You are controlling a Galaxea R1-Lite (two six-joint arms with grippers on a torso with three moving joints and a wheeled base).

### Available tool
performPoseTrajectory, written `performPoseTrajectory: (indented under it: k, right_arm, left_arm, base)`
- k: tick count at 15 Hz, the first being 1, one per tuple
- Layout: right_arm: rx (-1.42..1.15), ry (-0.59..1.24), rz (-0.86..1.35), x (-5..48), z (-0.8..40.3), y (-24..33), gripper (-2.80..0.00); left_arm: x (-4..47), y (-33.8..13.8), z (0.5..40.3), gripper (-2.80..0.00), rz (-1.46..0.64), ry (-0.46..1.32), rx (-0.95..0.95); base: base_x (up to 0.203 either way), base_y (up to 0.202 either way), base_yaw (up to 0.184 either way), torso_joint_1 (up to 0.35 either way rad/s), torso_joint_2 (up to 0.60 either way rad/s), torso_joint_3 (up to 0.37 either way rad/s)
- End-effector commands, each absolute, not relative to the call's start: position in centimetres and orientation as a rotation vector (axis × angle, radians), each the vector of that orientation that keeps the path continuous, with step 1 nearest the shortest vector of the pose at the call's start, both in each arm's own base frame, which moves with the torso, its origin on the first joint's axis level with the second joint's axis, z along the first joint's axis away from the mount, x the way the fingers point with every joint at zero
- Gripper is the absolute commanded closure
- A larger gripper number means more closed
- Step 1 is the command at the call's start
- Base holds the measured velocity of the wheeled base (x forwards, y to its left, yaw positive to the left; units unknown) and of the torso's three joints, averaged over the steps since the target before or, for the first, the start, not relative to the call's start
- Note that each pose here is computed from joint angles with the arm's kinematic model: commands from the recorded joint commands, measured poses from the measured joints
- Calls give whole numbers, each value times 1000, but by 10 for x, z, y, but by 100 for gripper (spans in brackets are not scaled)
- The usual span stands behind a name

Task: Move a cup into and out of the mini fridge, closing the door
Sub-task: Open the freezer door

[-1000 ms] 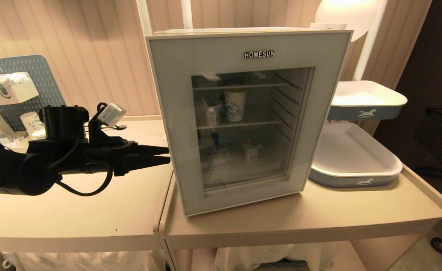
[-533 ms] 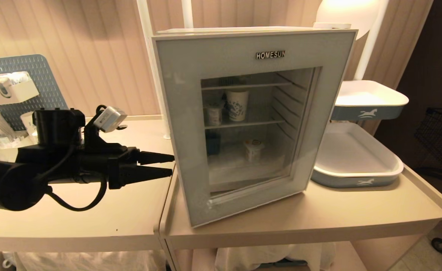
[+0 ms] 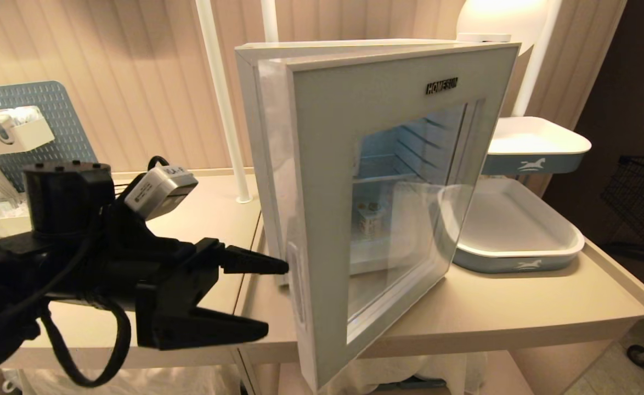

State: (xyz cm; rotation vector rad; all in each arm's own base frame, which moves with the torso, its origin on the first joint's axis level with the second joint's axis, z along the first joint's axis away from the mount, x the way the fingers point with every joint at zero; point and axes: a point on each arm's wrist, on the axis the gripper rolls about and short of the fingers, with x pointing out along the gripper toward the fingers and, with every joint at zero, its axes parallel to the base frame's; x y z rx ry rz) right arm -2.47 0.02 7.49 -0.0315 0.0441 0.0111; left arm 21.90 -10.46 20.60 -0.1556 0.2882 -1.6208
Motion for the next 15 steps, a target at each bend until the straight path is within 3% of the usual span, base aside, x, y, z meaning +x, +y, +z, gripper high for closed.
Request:
performPoseTrajectory:
  k: [1,9,15]
  right_arm:
    - [-32,46,11,-25,75,0,0]
    - [-32,47,12,-25,75,0,0]
    - [-32,46,12,-25,75,0,0]
  left_arm:
    - [189,-108,215,-280,-1692,251,-129]
    - [109,-98,217,-280,-1840,305,-121]
    - [162,-141,201,-280,-1743,372,-66]
  base:
    - [0,0,0,0,0,0]
    - [0,0,0,0,0,0]
    - [0,0,0,0,0,0]
